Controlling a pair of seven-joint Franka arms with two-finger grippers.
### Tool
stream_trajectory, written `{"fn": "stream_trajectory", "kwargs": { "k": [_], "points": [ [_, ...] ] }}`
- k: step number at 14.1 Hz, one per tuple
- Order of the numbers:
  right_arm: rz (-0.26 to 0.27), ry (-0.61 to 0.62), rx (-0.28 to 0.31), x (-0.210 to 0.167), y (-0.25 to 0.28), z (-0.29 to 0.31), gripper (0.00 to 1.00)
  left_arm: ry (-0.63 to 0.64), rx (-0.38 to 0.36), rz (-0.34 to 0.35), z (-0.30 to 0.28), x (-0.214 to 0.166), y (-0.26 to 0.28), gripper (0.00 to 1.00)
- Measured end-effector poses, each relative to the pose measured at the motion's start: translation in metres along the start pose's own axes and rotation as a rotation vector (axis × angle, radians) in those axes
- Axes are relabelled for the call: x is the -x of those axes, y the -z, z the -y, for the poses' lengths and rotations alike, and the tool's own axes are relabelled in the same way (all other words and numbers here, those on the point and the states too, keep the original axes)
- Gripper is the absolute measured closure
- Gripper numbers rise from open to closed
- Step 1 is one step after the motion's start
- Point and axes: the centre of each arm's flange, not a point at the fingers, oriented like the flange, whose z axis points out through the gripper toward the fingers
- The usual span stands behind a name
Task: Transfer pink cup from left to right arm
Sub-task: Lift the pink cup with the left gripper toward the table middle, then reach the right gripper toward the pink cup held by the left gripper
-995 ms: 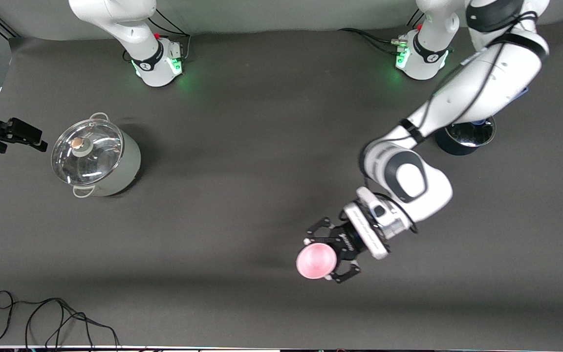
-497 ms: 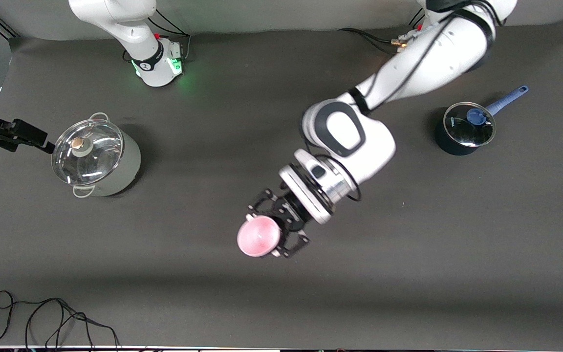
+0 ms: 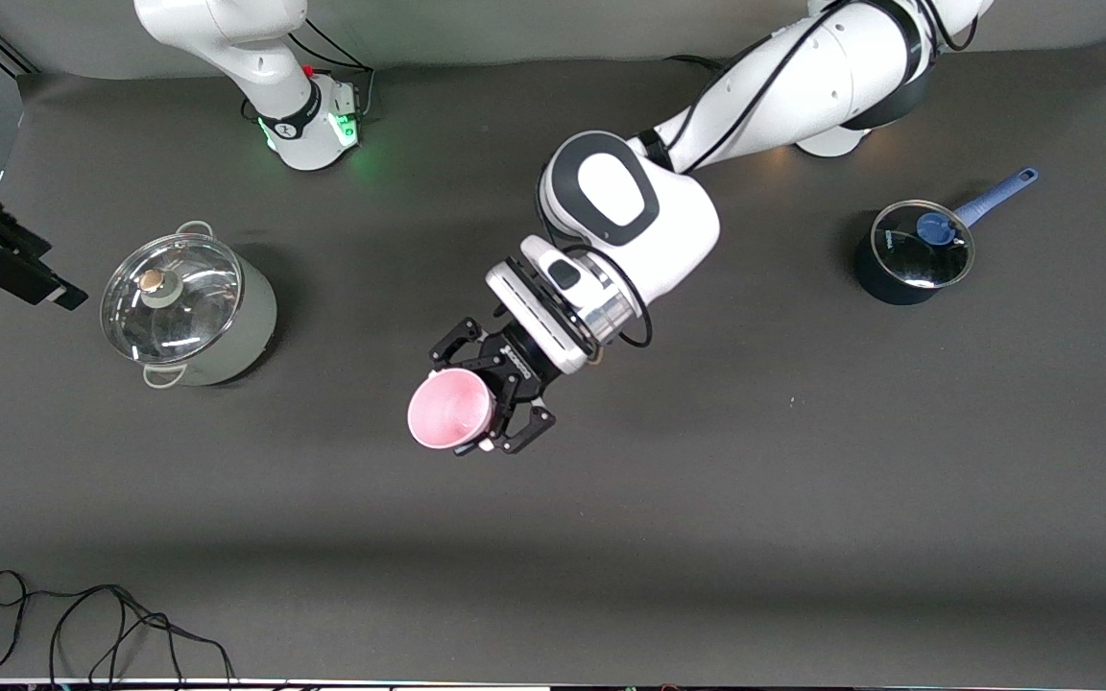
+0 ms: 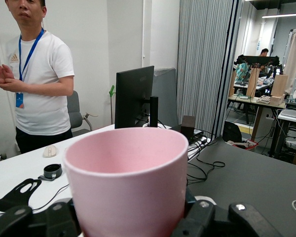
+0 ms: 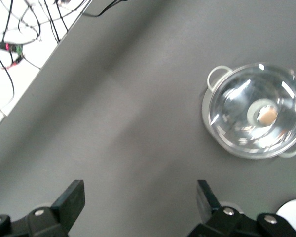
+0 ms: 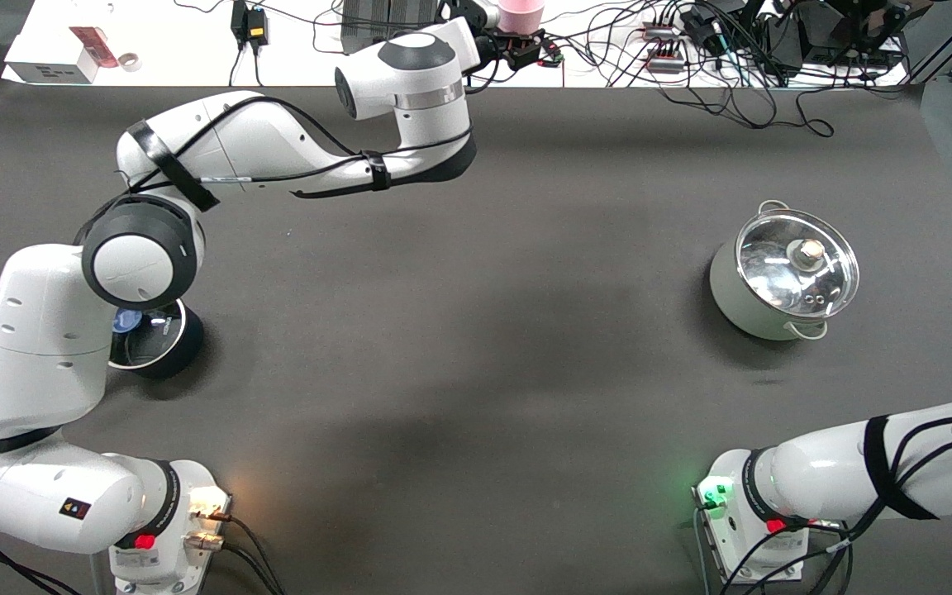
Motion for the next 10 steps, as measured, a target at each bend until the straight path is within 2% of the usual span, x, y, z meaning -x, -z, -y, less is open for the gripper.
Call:
{"fn": "stream_trajectory", "kwargs": {
  "k": [5, 10],
  "points": [
    [-0.015, -0.125, -0.058, 0.058, 0.022, 0.055, 0.00, -0.002, -0.006, -0.005, 0.000, -0.003, 0.000, 0.34],
    [0.001, -0.166, -0.046, 0.119, -0.013, 0.141, 0.00, -0.002, -0.007, -0.006, 0.000, -0.003, 0.000, 0.34]
  ]
}}
